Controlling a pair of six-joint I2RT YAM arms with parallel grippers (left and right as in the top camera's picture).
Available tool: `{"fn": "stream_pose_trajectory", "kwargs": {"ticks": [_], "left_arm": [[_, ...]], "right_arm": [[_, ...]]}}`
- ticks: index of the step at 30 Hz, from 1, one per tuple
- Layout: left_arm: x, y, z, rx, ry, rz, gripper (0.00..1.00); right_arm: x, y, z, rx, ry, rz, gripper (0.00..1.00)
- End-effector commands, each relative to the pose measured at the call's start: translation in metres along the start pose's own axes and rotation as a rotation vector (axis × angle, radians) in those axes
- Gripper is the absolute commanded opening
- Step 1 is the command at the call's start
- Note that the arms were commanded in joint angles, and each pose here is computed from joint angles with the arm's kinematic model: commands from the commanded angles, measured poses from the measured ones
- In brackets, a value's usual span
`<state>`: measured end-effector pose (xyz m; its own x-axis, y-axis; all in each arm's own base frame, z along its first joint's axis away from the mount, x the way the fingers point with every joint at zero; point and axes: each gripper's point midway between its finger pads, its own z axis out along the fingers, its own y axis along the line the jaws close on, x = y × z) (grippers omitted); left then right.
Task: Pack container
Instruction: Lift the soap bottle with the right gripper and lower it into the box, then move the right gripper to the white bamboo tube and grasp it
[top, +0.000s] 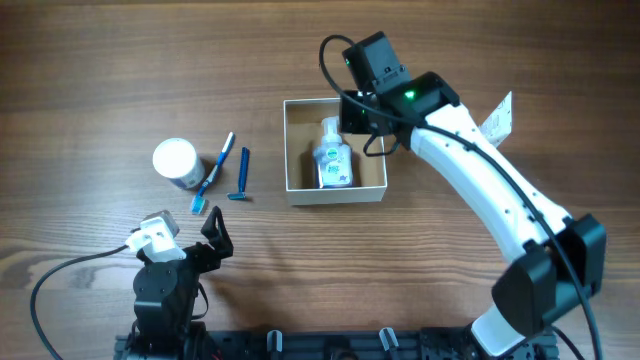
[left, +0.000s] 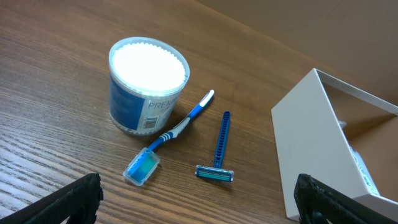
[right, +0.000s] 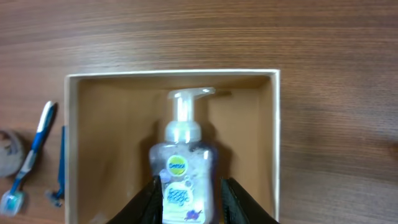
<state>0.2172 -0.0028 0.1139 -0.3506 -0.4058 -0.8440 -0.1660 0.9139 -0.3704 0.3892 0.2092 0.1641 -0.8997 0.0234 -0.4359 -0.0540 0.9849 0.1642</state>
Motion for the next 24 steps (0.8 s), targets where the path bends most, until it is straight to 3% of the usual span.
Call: {"fn": "stream_pose_trajectory", "kwargs": {"ticks": [1, 5, 13, 21, 24], "left_arm": [[-0.001, -0.001, 0.0, 0.007, -0.006, 0.005, 1.0], [-0.001, -0.001, 0.0, 0.007, -0.006, 0.005, 1.0], [-0.001, -0.001, 0.0, 0.007, -0.006, 0.006, 1.0], [-0.001, -0.001, 0.0, 0.007, -0.006, 0.005, 1.0], [-0.001, -0.001, 0.0, 0.007, -0.006, 0.005, 1.0]], "right_arm": [[-0.01, -0.001, -0.002, 0.01, -0.036, -0.002, 0.31], [-0.023, -0.014, -0.026, 0.04, -0.097, -0.013, 0.33], [-0.038, -0.097, -0.102, 0.089, -0.187, 0.165, 0.56], [-0.032, -0.181, -0.121, 0.206, -0.159, 0.246, 0.76], [-0.03, -0.205, -0.126, 0.282, -0.165, 0.29, 0.78]]}}
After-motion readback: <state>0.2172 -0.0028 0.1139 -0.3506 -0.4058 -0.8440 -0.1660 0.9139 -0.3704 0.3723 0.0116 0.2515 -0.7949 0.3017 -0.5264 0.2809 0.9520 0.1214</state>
